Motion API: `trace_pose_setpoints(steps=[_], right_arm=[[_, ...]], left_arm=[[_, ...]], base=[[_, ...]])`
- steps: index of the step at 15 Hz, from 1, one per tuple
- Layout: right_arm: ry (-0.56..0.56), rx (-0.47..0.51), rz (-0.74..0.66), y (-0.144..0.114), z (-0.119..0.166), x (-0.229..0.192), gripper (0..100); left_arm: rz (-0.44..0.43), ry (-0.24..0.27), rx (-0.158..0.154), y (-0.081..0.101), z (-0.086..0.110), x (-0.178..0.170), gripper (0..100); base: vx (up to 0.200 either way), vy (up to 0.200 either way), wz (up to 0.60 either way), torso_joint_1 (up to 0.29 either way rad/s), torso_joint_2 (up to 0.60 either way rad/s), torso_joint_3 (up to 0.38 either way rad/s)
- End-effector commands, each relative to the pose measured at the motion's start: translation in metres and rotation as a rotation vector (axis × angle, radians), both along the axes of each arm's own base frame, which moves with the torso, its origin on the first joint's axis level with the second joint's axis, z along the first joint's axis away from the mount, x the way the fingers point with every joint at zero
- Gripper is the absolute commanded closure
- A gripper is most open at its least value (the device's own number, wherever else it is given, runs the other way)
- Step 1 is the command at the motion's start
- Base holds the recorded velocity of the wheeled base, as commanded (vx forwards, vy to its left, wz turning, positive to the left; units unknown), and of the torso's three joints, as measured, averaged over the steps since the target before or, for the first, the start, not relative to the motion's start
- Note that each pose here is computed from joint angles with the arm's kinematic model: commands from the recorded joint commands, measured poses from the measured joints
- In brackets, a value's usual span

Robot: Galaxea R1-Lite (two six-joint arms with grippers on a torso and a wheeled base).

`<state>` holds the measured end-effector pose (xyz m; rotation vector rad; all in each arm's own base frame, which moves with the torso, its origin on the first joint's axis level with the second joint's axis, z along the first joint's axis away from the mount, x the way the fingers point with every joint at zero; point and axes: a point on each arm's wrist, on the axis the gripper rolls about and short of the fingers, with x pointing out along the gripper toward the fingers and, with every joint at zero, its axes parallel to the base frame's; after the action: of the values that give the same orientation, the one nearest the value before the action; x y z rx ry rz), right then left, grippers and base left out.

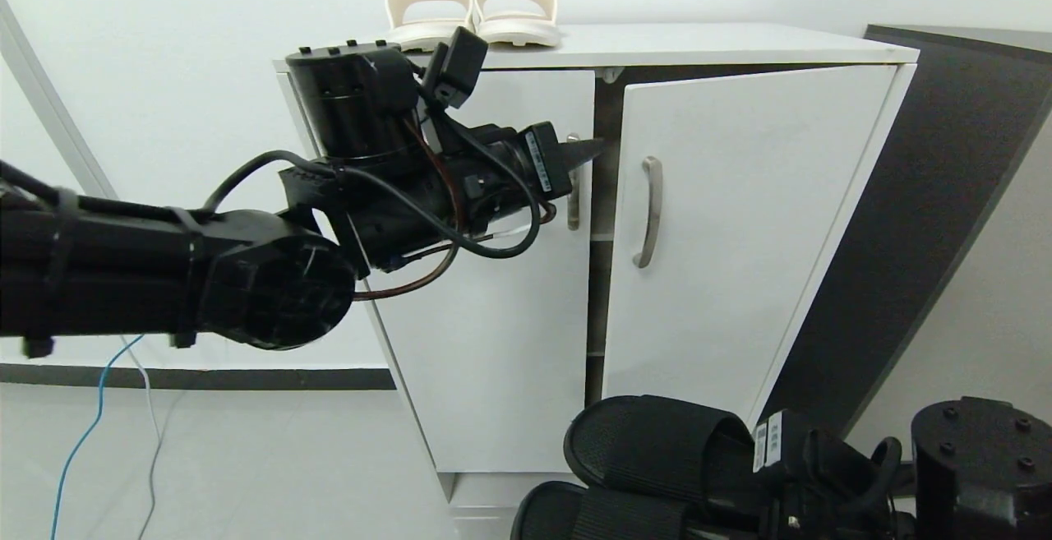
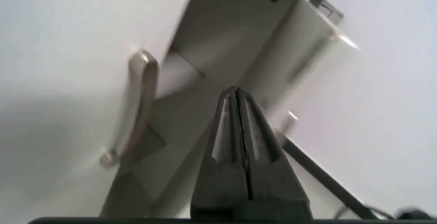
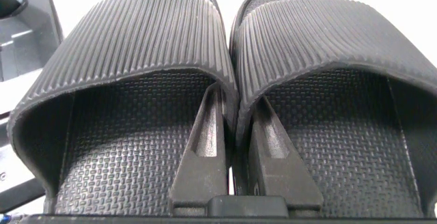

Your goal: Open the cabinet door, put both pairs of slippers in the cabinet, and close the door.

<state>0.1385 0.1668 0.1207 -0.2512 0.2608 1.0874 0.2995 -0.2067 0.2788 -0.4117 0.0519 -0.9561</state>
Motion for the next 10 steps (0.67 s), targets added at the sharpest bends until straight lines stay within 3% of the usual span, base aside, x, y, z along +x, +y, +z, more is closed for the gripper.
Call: trace_pose_setpoints(steps=[1, 3, 8, 10], right_arm=[[0.0, -0.001, 0.009, 0.001, 0.0, -0.002, 100], [0.003, -0.005, 0.018, 0.002, -0.001, -0.004, 100], [0.005, -0.009, 0.031, 0.003, -0.002, -0.006, 100], [0.005, -0.009, 0.034, 0.004, -0.002, -0.007, 100]], left_arm=[[-0.003, 0.023, 0.011, -0.014, -0.014, 0.019, 100], [-0.021, 0.025, 0.013, -0.021, -0.016, 0.016, 100], [-0.027, 0.035, 0.02, -0.03, -0.016, -0.008, 100], [-0.069, 0.021, 0.02, -0.036, -0.017, -0.026, 100]], base=[[0.0, 0.0, 0.0, 0.0, 0.0, 0.0], [0.0, 0.0, 0.0, 0.0, 0.0, 0.0], [-0.2, 0.0, 0.0, 0.001, 0.0, 0.0], [-0.2, 0.0, 0.0, 0.002, 0.01, 0.0]])
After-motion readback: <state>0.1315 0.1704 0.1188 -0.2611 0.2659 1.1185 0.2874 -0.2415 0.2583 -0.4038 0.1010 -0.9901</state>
